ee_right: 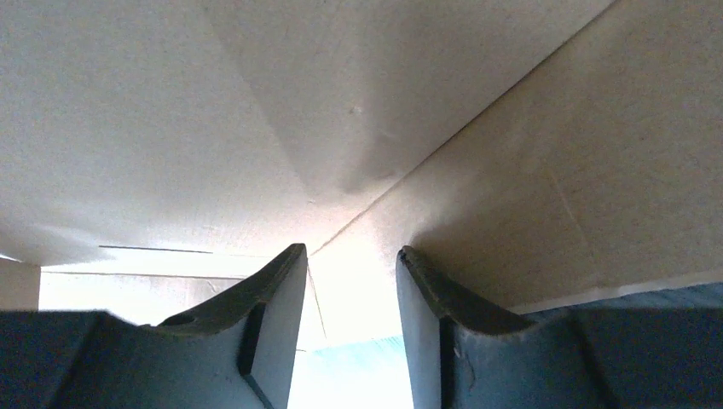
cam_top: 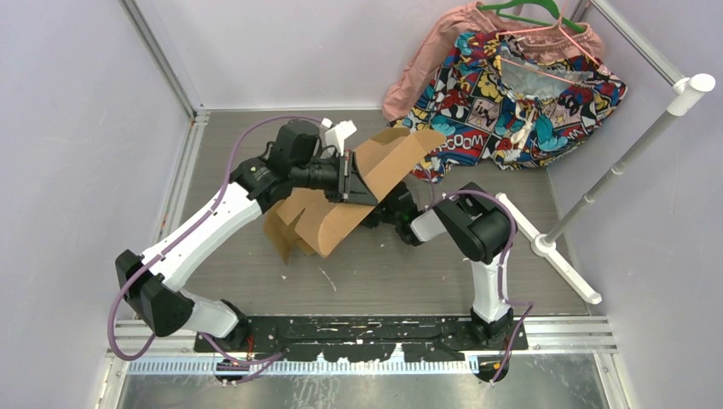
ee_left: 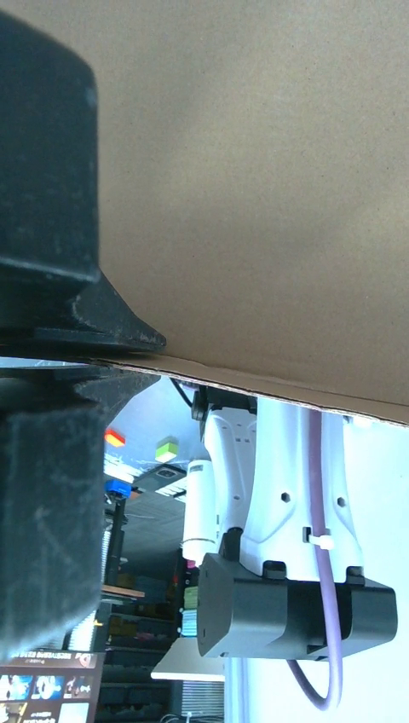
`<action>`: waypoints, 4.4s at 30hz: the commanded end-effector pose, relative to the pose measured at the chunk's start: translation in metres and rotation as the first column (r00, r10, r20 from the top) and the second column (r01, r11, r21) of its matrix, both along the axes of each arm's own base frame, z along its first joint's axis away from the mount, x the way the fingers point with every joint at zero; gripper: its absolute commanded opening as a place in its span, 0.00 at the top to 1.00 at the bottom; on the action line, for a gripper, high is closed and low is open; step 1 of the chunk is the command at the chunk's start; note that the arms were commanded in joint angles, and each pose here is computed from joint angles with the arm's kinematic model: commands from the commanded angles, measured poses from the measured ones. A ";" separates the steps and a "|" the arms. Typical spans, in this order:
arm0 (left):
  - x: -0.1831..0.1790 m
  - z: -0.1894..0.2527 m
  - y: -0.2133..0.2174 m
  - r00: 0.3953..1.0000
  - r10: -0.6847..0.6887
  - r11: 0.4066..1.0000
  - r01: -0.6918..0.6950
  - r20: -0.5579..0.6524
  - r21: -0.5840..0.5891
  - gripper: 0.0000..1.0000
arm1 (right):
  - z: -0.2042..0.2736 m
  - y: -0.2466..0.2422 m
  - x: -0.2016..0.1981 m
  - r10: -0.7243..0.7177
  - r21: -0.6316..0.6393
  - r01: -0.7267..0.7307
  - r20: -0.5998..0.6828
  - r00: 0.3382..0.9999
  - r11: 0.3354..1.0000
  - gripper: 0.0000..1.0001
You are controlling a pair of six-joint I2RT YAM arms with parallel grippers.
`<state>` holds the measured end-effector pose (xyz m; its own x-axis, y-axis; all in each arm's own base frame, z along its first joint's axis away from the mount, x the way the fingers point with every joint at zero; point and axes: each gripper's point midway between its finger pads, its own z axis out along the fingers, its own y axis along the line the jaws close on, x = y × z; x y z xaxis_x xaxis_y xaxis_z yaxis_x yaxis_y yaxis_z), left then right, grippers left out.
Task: Fold the paper box
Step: Fold the paper box at the center of the board.
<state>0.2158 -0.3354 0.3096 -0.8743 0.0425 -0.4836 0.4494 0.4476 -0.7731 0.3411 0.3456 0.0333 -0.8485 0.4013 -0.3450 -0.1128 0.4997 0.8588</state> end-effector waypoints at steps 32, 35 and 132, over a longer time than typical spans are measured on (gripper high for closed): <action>0.024 -0.007 0.045 0.989 0.064 0.975 -0.090 0.131 0.205 0.92 | -0.009 0.057 0.091 -0.047 -0.046 0.048 0.013 0.999 0.998 0.55; 0.023 -0.009 0.045 0.990 0.063 0.975 -0.087 0.124 0.202 0.92 | -0.009 0.053 0.084 -0.049 -0.033 0.050 0.018 0.999 0.998 0.55; 0.055 0.003 0.065 0.974 0.065 0.984 -0.098 0.215 0.146 0.93 | 0.108 -0.036 0.197 -0.196 0.257 0.143 0.193 0.961 0.956 0.54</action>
